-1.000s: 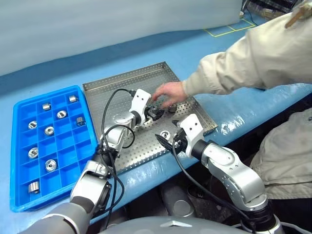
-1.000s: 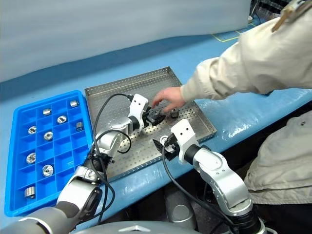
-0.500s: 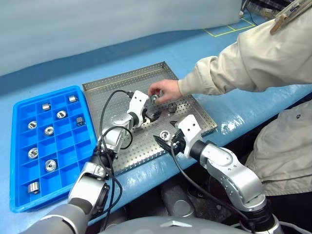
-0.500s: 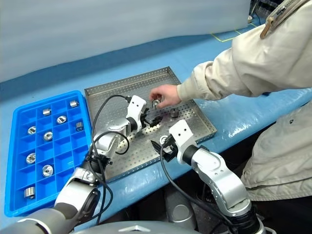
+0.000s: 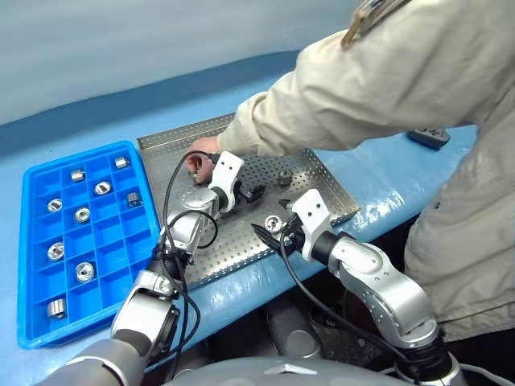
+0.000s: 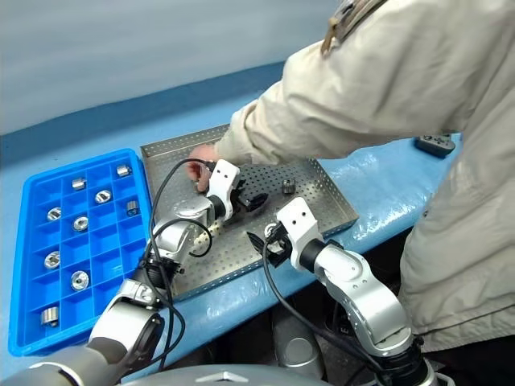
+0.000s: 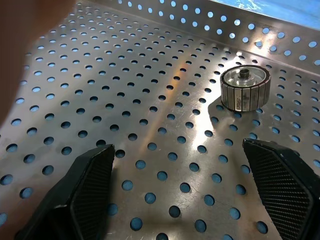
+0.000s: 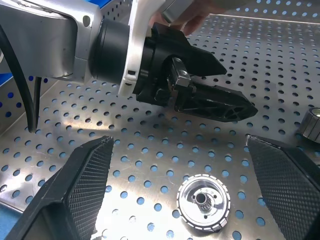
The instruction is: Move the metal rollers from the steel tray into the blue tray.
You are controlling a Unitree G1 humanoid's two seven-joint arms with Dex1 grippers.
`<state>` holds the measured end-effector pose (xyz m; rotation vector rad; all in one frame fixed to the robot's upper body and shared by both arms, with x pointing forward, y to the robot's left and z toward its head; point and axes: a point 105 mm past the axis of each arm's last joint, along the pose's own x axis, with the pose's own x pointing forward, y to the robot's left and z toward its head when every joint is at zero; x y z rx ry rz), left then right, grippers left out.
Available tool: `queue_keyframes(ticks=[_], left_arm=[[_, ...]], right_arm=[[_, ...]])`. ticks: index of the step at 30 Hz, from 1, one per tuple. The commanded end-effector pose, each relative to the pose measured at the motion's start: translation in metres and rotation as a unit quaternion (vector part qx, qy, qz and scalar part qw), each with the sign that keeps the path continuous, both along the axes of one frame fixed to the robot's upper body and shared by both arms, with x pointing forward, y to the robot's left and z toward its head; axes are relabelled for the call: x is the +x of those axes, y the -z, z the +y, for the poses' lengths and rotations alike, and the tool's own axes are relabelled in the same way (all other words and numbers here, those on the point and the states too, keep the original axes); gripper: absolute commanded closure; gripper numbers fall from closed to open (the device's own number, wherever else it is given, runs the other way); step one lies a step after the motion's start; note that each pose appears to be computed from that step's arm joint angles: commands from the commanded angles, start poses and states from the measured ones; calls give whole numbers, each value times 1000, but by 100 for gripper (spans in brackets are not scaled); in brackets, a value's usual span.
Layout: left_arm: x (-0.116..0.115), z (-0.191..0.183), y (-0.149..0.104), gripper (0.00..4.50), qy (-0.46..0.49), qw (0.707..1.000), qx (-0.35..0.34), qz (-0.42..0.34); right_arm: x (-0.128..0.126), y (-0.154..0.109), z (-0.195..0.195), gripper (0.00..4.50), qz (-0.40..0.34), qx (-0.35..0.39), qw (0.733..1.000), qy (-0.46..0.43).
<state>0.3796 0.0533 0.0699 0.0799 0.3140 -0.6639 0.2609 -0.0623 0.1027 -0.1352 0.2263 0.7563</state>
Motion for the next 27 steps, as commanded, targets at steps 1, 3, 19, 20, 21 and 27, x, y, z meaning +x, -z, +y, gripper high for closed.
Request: queue_keyframes(ticks=[1,3,19,20,21,27], left_arm=[[-1,-5,-15,3,14,999,2,-30],[-1,-5,-15,3,15,999,3,-30],[19,40,-44,3,-101,988,32,-109],[22,49,-47,3,-127,985,31,-116],[23,55,-49,3,-145,982,31,-121],[28,83,-45,3,-218,966,52,-129]], right_arm=[[1,-11,3,0,-22,9,1000,-7],[1,-11,3,0,-23,9,1000,-8],[0,-9,5,0,-19,10,1000,-10],[0,-8,5,0,-18,10,1000,-11],[0,-8,6,0,-17,11,1000,-14],[1,-8,11,0,-16,13,999,-25]])
